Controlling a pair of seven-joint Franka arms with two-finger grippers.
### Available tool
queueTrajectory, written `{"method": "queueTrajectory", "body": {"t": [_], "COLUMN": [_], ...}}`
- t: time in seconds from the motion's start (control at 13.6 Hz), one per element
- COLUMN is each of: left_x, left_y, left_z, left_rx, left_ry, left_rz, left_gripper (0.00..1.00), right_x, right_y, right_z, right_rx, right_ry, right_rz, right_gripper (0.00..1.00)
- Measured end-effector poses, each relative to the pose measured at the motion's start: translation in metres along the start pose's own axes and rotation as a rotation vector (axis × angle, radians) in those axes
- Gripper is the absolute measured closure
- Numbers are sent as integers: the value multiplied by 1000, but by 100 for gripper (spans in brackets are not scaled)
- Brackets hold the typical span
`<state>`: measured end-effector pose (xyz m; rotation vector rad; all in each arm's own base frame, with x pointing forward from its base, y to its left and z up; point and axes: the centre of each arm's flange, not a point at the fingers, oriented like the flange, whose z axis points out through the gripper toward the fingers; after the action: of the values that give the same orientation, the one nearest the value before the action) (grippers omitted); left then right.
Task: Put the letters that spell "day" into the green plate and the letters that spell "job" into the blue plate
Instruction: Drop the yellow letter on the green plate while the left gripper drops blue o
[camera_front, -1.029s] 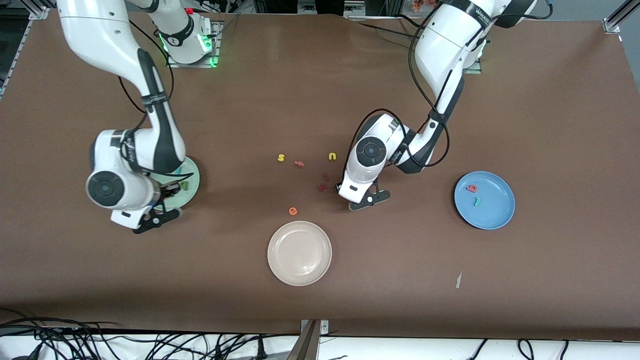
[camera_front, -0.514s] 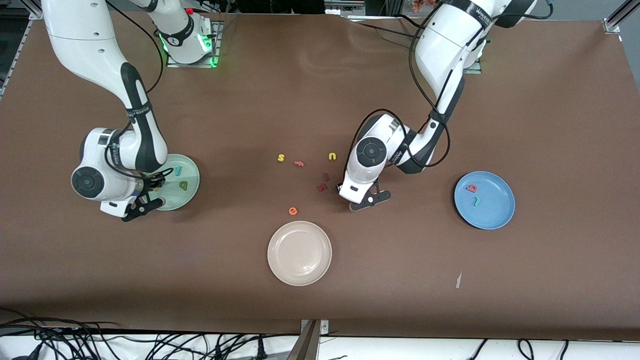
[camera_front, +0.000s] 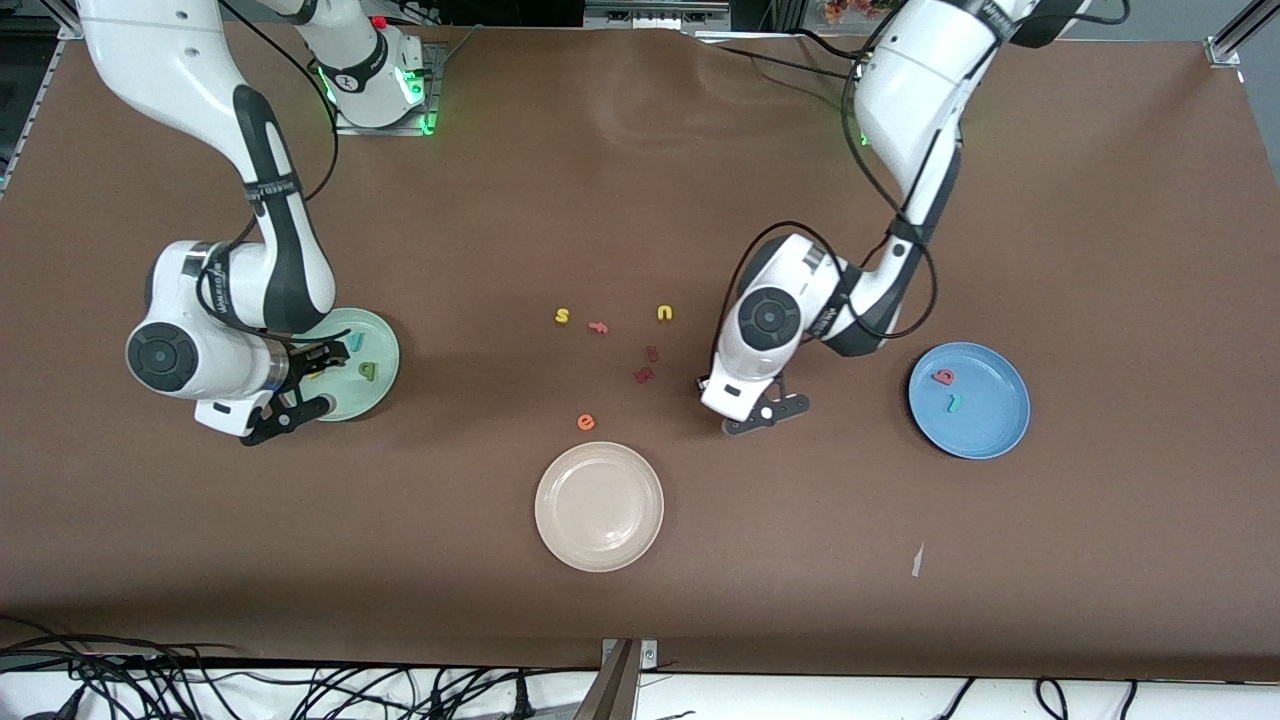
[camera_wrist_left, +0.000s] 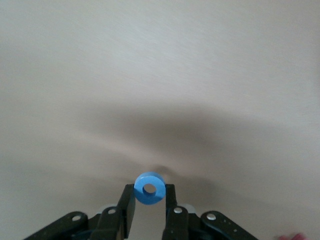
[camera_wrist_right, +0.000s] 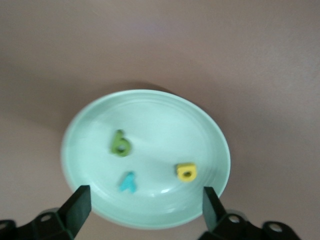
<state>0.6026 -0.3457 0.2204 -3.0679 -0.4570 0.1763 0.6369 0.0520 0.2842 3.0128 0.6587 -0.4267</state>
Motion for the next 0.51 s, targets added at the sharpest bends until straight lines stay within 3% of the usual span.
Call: {"method": "queueTrajectory", "body": {"t": [0.51], "left_x": [68], "left_y": [-167], "left_z": [-18], "left_rx": [87], "left_ry": [-47], "left_rz": [244], "left_gripper": [71], "right_x": [-6], "right_y": [-56], "right_z": [-148], "right_rx": [24], "right_ry": [-91], "right_rz": [90], "right_gripper": [0]}}
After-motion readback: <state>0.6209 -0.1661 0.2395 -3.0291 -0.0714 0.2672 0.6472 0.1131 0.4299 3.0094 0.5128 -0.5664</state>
